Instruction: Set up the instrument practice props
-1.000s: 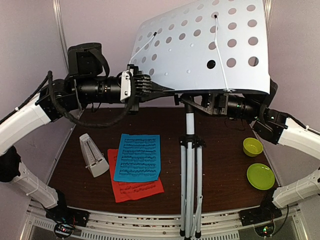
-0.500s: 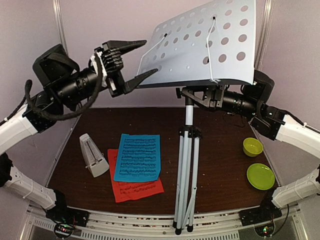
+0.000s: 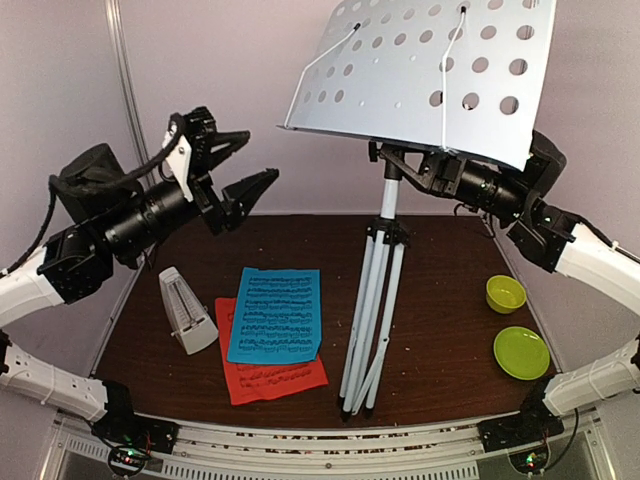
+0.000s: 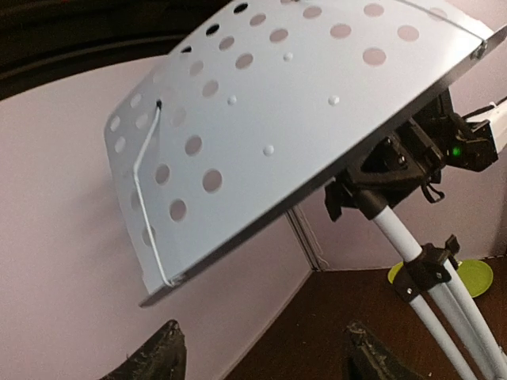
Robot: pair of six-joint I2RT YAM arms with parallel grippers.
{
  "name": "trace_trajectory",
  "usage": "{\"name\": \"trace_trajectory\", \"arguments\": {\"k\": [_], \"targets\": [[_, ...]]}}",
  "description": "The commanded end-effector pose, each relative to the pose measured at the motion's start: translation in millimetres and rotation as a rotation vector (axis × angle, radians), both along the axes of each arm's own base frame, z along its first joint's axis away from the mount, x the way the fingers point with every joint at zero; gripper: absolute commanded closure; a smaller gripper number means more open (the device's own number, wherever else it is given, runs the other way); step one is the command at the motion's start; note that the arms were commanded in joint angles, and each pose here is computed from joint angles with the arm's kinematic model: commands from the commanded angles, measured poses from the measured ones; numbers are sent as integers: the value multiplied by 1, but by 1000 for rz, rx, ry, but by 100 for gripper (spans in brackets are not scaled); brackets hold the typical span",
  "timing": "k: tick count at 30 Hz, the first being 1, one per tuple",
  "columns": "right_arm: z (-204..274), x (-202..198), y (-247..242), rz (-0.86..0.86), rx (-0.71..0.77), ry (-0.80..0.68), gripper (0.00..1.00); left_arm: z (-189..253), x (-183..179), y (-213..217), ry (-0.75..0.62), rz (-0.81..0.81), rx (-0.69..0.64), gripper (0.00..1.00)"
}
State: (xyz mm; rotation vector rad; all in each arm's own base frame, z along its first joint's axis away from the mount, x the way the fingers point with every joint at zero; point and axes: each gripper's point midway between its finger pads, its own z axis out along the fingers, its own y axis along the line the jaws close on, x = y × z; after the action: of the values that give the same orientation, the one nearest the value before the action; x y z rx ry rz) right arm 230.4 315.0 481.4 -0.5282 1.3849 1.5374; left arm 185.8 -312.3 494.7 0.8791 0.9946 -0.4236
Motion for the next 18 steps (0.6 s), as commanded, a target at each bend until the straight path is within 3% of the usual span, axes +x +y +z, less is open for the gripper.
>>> {"name": "trace_trajectory", "arguments": {"k": [1, 11, 18], "targets": [[132, -77, -65, -14, 327, -434, 100, -61, 12, -17, 283, -37, -17, 30], [144, -95, -80, -64, 336, -559, 100, -131, -4, -59, 468, -134, -54, 32], [142, -96, -80, -75, 324, -574, 100, -146, -26, -110, 499, -205, -28, 32]]}}
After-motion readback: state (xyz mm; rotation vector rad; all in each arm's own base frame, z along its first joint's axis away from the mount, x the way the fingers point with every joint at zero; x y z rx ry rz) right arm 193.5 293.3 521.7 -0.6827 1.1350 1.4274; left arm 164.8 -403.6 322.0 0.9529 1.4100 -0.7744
